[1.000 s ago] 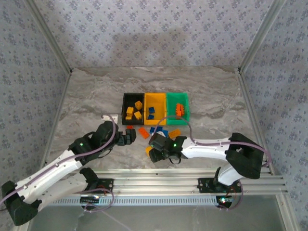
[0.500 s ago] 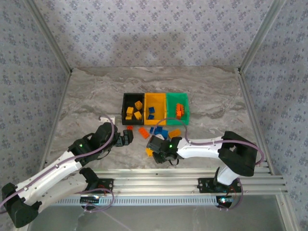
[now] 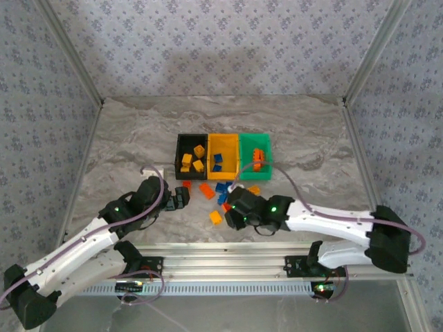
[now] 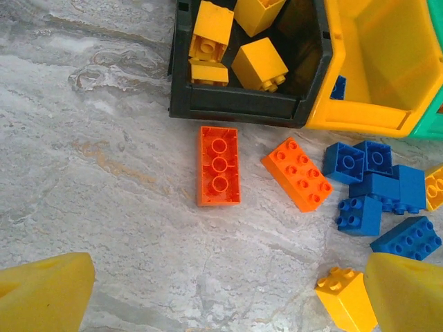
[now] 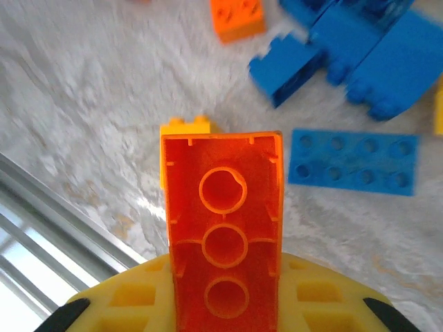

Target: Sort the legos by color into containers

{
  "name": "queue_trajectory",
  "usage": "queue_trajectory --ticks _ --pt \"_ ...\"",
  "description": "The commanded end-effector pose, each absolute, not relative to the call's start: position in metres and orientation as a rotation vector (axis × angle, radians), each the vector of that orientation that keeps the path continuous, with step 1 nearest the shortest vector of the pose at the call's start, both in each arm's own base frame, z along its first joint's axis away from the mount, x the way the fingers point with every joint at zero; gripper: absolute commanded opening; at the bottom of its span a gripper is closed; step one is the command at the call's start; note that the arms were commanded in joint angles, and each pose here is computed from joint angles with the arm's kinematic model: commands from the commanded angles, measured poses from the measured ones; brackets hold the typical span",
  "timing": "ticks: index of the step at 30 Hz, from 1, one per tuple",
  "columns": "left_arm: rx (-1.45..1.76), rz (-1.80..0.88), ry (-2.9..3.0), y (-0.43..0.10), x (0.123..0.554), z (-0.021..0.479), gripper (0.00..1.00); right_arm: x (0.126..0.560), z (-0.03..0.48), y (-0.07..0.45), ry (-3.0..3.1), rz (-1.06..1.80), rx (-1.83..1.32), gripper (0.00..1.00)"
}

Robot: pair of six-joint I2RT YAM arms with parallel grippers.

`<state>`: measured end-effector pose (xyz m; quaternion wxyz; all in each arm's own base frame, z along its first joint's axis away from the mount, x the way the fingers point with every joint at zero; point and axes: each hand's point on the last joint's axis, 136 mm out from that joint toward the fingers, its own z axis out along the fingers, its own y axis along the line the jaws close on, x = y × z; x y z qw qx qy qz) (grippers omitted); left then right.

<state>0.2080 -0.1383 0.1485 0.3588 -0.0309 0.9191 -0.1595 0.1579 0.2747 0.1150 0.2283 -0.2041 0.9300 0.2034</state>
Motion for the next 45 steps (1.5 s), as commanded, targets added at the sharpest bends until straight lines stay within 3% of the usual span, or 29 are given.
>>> queue_trajectory --ticks 1,5,11,16,20,24,27,36,45 --pt "-0.122 -0.411 2.367 -0.134 0.208 0.146 1.00 0.193 0.148 0.257 2.501 0.551 -0.439 0.22" --pt "-0.158 -0.400 2.375 -0.129 0.206 0.140 1.00 0.257 0.162 0.229 2.481 0.512 -0.194 0.22" --pt "-0.216 -0.419 2.368 -0.123 0.204 0.139 1.00 0.336 0.140 0.205 2.535 0.412 0.007 0.22" --pt "-0.228 -0.413 2.377 -0.118 0.202 0.134 1.00 0.379 0.132 0.212 2.558 0.358 0.029 0.24" --pt "-0.231 -0.421 2.389 -0.118 0.202 0.128 1.00 0.396 0.117 0.217 2.602 0.329 0.047 0.34" --pt "-0.194 -0.429 2.407 -0.123 0.206 0.123 1.00 0.406 0.119 0.219 2.588 0.316 0.064 0.56" --pt "-0.145 -0.397 2.427 -0.128 0.213 0.119 1.00 0.403 0.135 0.225 2.548 0.335 0.049 0.63" --pt "-0.057 -0.329 2.477 -0.154 0.242 0.095 0.95 0.363 0.183 0.242 2.415 0.414 -0.024 0.67" --pt "0.028 -0.124 2.509 -0.165 0.275 0.062 0.82 0.330 0.192 0.237 2.379 0.446 -0.044 0.68"
